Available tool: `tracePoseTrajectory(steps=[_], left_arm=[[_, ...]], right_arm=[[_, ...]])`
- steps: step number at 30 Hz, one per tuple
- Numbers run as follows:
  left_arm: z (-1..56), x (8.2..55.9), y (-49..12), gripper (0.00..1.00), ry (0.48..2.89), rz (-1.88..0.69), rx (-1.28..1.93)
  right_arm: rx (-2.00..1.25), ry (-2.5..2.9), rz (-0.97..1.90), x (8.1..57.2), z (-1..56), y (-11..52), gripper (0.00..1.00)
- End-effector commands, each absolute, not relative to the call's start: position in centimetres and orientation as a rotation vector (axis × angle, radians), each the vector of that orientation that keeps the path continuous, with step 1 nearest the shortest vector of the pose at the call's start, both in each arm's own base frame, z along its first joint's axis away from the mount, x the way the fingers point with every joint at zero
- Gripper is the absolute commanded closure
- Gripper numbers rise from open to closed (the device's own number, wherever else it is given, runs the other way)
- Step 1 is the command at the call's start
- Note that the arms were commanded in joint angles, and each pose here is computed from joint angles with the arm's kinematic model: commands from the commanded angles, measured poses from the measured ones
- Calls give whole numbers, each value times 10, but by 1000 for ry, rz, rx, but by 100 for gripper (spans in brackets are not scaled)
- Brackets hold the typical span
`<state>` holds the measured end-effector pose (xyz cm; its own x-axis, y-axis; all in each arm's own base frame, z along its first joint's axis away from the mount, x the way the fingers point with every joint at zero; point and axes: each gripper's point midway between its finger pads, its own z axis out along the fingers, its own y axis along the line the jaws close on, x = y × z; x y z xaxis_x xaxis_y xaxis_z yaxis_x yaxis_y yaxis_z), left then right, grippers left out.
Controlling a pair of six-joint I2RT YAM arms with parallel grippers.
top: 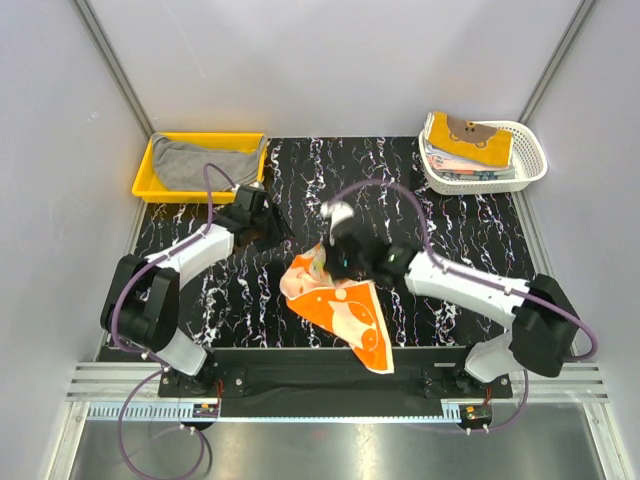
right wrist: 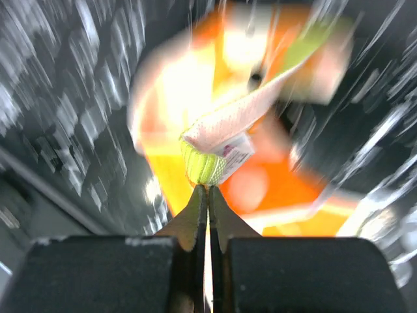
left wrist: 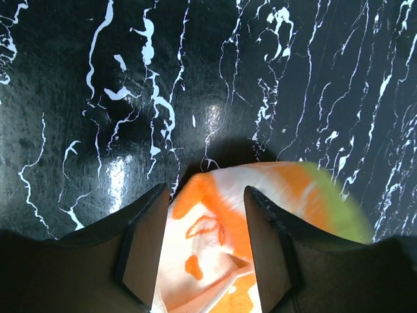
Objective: Fold and stack the towels
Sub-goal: Flatten out the crumpled towel
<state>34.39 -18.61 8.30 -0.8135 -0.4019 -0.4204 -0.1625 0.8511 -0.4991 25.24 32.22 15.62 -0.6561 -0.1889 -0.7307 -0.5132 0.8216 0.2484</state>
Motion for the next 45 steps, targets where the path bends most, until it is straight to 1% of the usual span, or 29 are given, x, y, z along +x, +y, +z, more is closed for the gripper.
tracePoseTrajectory(steps=[1, 2, 3, 6, 11, 13, 14, 16, 19, 21, 22, 24, 27, 32, 35, 36, 40, 41, 42, 43, 44, 45], left_arm=[[105, 362, -194, 45, 2423, -689, -379], [105, 362, -192, 45, 2423, -688, -378], [104, 361, -191, 45, 2429, -688, -379], [104, 358, -193, 45, 2438, -703, -350], [111, 353, -212, 44, 2447, -789, -226], [119, 352, -225, 41, 2462, -779, -122], [112, 352, -231, 41, 2494, -767, -82], [124, 355, -247, 41, 2504, -724, 42], [116, 359, -263, 37, 2554, -597, 183], [115, 359, -271, 35, 2583, -581, 247], [103, 355, -276, 35, 2614, -579, 307], [99, 347, -285, 29, 2627, -608, 379], [84, 332, -292, 25, 2672, -632, 478], [61, 308, -300, 24, 2731, -583, 592], [57, 297, -304, 24, 2736, -583, 631], [55, 294, -305, 25, 2740, -581, 640], [52, 288, -307, 41, 2748, -568, 664], [50, 286, -305, 52, 2756, -558, 665], [50, 287, -303, 61, 2754, -542, 656], [51, 287, -303, 65, 2749, -533, 655], [52, 287, -300, 75, 2753, -514, 647], [58, 295, -295, 80, 2731, -469, 607]], right_arm=[[-533, 2485, 510, 187, 68, 302, 100], [-512, 2495, 503, 178, 61, 297, 100], [-461, 2553, 446, 165, 37, 278, 100], [-356, 2608, 411, 149, 14, 253, 100], [-306, 2613, 396, 151, 10, 252, 100], [-274, 2617, 406, 152, 8, 255, 100], [-249, 2620, 408, 151, 6, 253, 100], [-218, 2623, 402, 151, 2, 252, 100], [-189, 2638, 375, 151, -5, 249, 100], [-179, 2645, 373, 150, -7, 248, 100], [-172, 2640, 373, 151, -7, 248, 100], [-167, 2638, 379, 152, -5, 249, 100], [-157, 2629, 378, 153, -4, 248, 100], [-153, 2622, 374, 154, -2, 248, 100], [-148, 2621, 376, 154, -2, 247, 100], [-146, 2620, 377, 154, -2, 247, 100], [-145, 2615, 371, 155, -1, 247, 100], [-147, 2615, 365, 155, -2, 246, 100], [-147, 2615, 363, 155, -2, 246, 100], [-145, 2611, 363, 156, 0, 246, 100], [-139, 2604, 359, 158, 2, 246, 100], [-143, 2601, 358, 158, 4, 245, 100]])
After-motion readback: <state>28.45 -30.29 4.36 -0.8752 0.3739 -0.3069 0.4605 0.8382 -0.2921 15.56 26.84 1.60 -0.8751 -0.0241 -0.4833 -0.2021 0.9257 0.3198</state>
